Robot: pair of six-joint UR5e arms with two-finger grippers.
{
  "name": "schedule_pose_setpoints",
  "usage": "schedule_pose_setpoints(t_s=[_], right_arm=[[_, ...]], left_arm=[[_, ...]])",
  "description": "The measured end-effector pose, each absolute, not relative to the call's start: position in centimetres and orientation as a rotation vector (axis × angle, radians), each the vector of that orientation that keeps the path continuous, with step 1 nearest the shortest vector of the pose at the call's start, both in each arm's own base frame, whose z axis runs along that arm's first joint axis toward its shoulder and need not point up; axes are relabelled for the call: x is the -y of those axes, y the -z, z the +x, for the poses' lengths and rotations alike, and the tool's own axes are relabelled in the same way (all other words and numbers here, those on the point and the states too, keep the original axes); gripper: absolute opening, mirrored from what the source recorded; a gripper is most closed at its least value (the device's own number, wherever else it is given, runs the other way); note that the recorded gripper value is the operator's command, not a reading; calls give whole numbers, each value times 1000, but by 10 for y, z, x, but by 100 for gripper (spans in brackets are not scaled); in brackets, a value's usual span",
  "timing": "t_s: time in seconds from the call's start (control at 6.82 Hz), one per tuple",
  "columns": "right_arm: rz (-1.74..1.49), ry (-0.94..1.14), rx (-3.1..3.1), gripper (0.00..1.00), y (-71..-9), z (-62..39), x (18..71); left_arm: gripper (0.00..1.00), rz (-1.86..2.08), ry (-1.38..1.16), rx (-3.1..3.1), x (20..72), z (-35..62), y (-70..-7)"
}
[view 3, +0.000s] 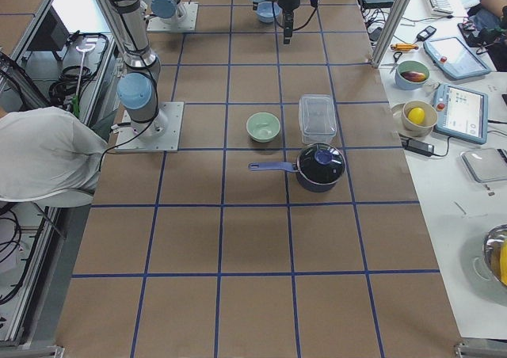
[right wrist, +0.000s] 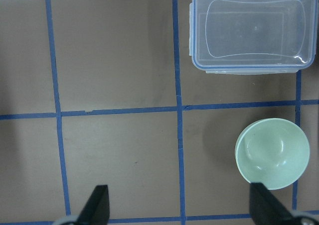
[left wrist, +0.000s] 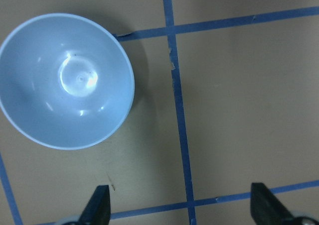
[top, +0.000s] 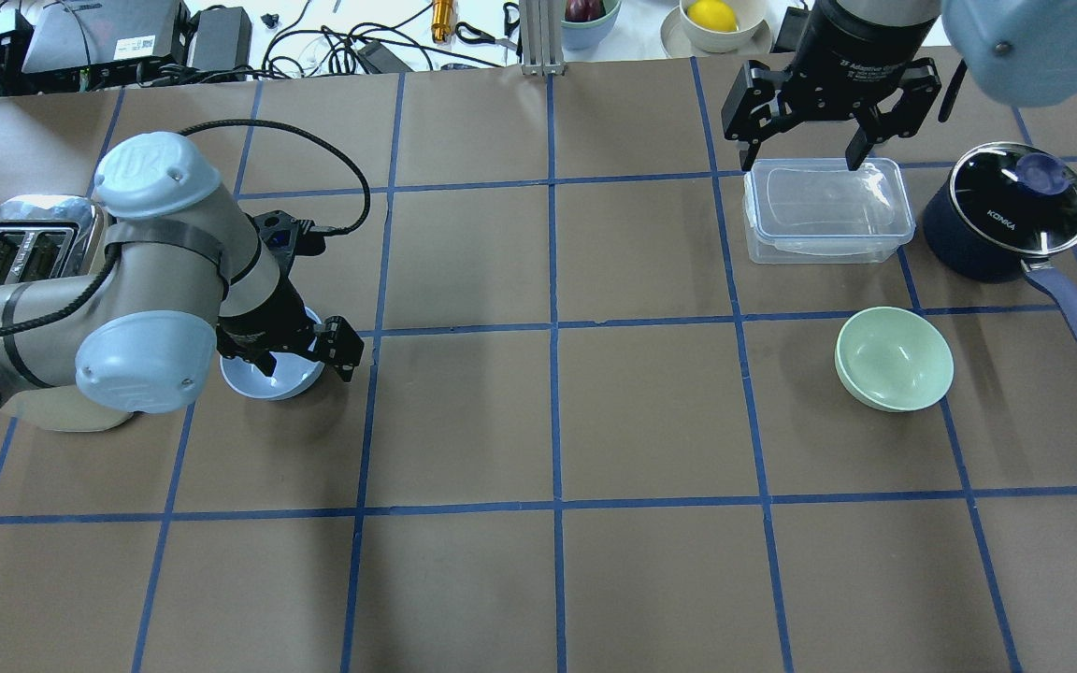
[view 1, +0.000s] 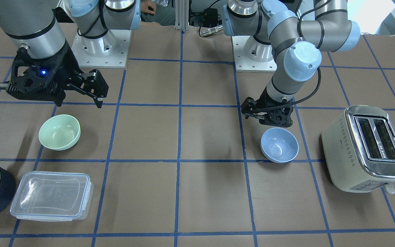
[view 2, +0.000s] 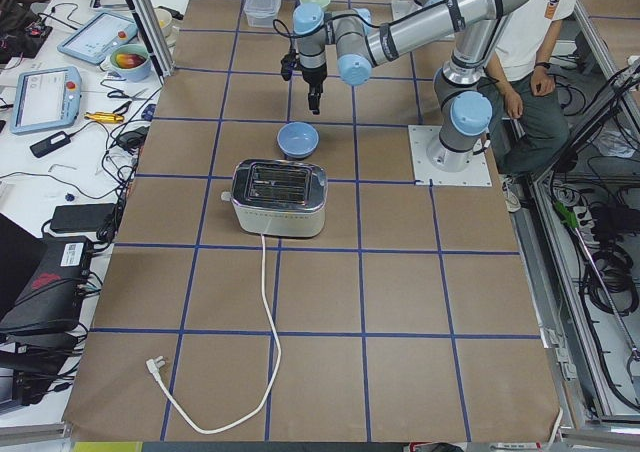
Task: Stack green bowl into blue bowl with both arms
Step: 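Grasp the light blue bowl by its rim with the left gripper, then carry the light blue bowl toward the table centre with the left gripper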
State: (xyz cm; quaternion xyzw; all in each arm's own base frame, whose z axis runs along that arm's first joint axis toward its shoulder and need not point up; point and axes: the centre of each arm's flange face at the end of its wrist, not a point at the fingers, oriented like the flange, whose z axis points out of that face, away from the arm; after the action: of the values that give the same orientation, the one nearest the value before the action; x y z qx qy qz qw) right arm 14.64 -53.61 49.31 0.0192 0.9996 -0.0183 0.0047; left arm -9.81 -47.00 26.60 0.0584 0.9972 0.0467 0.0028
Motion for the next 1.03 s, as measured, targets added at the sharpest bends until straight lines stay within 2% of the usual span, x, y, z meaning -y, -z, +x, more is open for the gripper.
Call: schedule_pose_setpoints(t_s=[0.15,0.29,0.44,0.59,0.88,1.03], right_arm=[[60,58,-3131,100,-493,147,536],[60,58,-3132,100,-493,147,536],[60,57,-3132,100,-493,147,536],[61,55,-3133,100,-492,147,536],[62,52,-3133,100,-491,147,536],[62,51,-3133,100,-491,147,536]], left_arm=[[100,178,-148,-3097,477,-94,-247],[85,173,-141,-3084,484,-93,-233],[45,170,-123,-3080,489,-92,-223],[15,177,-115,-3079,491,-92,-215],[0,201,-132,-3077,495,-92,-203],[0,209,-130,-3072,497,-93,-202]])
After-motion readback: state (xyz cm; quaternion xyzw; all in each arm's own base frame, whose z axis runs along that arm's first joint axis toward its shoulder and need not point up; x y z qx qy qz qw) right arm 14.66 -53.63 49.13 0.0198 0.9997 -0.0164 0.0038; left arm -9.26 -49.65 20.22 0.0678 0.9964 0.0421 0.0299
